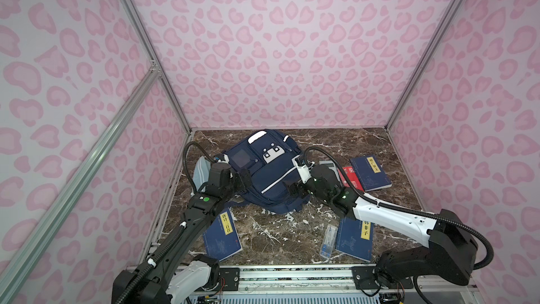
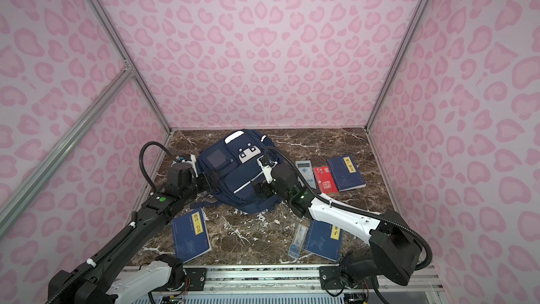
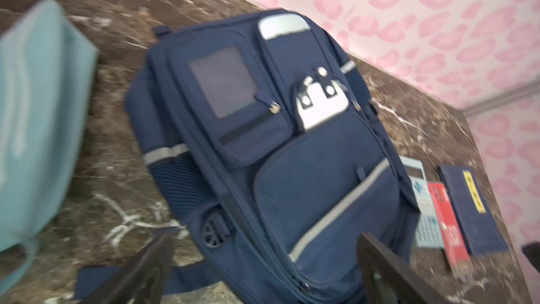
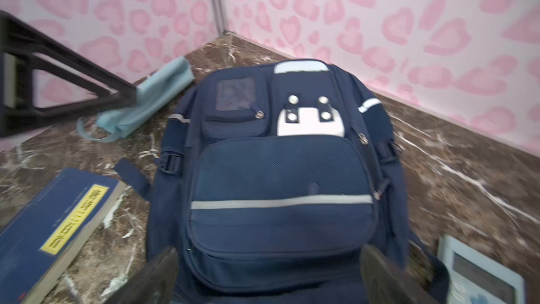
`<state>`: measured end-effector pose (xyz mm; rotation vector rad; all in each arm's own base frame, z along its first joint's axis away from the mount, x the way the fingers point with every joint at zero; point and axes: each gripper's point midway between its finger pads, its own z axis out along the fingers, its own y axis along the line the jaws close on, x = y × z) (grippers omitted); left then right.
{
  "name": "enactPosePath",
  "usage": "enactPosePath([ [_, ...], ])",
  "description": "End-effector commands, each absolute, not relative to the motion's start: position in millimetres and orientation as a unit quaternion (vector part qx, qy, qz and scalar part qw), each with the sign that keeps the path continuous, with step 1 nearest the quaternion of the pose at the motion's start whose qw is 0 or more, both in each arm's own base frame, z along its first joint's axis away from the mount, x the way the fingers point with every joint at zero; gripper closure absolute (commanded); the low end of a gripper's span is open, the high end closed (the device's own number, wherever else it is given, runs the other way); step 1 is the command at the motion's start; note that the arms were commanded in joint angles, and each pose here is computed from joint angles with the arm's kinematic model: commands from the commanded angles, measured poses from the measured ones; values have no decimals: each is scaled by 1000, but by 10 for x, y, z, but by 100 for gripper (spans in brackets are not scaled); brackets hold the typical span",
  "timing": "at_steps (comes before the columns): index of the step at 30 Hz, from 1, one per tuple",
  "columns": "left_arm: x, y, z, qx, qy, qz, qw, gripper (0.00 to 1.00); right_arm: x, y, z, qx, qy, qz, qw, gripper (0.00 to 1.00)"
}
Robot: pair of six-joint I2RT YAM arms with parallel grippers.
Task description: Pack the student bag
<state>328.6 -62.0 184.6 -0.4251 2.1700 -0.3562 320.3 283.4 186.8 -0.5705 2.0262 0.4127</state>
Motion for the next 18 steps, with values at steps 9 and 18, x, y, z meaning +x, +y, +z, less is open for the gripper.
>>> enactPosePath([
  [9,3414,-148,1834,-209,867,-84,444,1,3245,1403,1388,-13,903,87,421,1],
  [18,3268,-2005,1967,-18,881,-257,397,0,2843,493,723,181,937,104,280,1],
])
